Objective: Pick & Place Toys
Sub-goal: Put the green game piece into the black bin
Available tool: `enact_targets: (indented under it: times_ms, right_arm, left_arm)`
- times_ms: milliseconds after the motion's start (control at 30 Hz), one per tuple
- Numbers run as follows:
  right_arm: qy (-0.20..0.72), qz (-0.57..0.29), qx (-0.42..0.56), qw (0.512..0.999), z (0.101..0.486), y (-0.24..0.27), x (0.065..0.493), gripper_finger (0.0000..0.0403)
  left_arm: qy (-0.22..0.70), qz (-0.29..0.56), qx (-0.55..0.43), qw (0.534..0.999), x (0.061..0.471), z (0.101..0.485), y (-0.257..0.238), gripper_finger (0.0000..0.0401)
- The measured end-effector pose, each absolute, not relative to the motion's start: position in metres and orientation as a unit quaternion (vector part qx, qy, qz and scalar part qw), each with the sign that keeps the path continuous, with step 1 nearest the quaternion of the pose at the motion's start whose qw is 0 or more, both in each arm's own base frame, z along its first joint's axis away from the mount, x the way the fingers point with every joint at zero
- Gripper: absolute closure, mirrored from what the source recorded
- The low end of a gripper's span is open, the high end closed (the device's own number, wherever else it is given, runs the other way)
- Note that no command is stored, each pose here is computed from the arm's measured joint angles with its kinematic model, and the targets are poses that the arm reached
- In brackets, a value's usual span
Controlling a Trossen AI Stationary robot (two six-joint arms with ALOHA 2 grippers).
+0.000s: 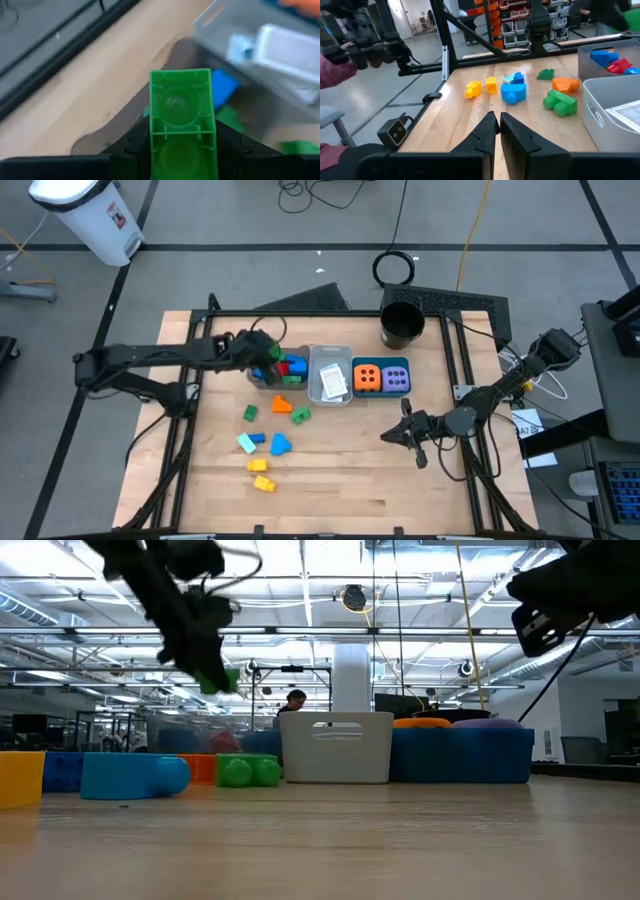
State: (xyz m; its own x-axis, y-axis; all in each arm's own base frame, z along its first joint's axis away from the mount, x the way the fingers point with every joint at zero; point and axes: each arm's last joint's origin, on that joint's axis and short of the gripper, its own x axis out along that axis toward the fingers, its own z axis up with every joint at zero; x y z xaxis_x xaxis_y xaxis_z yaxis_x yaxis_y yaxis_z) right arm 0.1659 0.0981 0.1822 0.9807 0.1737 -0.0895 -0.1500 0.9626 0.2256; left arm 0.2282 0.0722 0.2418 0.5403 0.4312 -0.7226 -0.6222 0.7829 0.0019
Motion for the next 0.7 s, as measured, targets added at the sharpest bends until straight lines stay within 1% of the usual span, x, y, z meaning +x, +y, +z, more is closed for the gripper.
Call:
enact_targets:
  times_ms: [167, 300, 567, 700]
  right_arm:
    - [0.058, 0.075, 0.1, 0.99, 0.181, 0.096, 0.167, 0.0385]
    - [0.057, 0.069, 0.096, 0.991, 0.181, 0.094, 0.168, 0.0385]
    - [0.056, 0.067, 0.099, 0.991, 0.181, 0.093, 0.169, 0.0385]
    - [0.054, 0.07, 0.1, 0.991, 0.182, 0.093, 0.169, 0.0385]
  left_arm:
    - [0.38, 0.335, -0.173, 0.845, 0.212, 0.213, 0.093, 0.0259]
    - [0.369, 0.329, -0.193, 0.848, 0.206, 0.198, 0.098, 0.0259]
    - [0.339, 0.324, -0.215, 0.857, 0.204, 0.183, 0.097, 0.0259]
    - [0.347, 0.323, -0.229, 0.85, 0.208, 0.175, 0.098, 0.0259]
